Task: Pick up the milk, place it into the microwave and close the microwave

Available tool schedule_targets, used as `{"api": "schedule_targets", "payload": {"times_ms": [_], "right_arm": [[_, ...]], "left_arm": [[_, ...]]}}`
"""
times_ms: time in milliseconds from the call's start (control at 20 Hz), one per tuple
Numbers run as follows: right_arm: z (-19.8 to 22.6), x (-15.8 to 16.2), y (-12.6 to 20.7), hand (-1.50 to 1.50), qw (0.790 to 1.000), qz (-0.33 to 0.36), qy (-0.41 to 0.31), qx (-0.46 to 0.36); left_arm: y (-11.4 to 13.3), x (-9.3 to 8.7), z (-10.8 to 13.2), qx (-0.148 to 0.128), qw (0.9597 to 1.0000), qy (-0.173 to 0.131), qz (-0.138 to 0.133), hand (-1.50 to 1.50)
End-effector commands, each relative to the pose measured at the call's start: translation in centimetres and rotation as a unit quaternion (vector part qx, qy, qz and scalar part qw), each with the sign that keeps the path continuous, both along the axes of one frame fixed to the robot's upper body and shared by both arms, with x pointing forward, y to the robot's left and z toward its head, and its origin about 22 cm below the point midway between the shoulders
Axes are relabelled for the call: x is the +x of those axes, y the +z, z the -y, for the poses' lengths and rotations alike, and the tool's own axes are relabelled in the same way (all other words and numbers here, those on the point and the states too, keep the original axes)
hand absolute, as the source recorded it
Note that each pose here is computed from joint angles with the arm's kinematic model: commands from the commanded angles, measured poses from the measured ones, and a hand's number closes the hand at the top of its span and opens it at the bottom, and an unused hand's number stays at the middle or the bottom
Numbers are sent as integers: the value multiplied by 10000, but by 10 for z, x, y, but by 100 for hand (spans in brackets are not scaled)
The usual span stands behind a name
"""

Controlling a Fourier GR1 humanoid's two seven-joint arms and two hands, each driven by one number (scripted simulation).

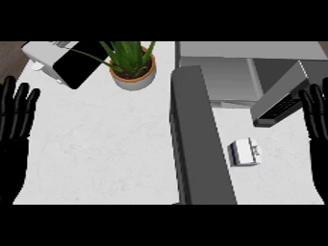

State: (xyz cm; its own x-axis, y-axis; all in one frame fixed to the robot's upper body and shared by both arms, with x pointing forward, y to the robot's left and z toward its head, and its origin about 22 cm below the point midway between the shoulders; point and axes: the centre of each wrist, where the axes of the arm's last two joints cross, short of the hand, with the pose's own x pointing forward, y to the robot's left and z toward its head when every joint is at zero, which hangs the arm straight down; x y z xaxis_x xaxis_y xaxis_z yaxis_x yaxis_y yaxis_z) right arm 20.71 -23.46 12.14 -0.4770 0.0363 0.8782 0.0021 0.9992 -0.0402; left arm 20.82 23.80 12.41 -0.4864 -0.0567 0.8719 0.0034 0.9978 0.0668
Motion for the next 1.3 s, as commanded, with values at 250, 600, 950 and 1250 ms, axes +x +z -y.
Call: {"api": "schedule_targets", "payload": {"times_ms": [250,600,950,1250], "right_arm": [[32,-26,5,-150,9855,53,1681,-210],[60,-54,6,-150,9750,-125,2204,-268],[62,-80,-6,-150,9808,-68,1912,-386],[60,-70,-25,-150,9828,-119,1682,-758]], "left_arm": [[-17,-13,35,156,9987,408,273,-150],[-31,-62,49,-908,9913,877,-374,-150],[-19,-114,49,-906,9919,821,-347,-150],[-28,-145,36,-920,9922,751,-382,-150]]}}
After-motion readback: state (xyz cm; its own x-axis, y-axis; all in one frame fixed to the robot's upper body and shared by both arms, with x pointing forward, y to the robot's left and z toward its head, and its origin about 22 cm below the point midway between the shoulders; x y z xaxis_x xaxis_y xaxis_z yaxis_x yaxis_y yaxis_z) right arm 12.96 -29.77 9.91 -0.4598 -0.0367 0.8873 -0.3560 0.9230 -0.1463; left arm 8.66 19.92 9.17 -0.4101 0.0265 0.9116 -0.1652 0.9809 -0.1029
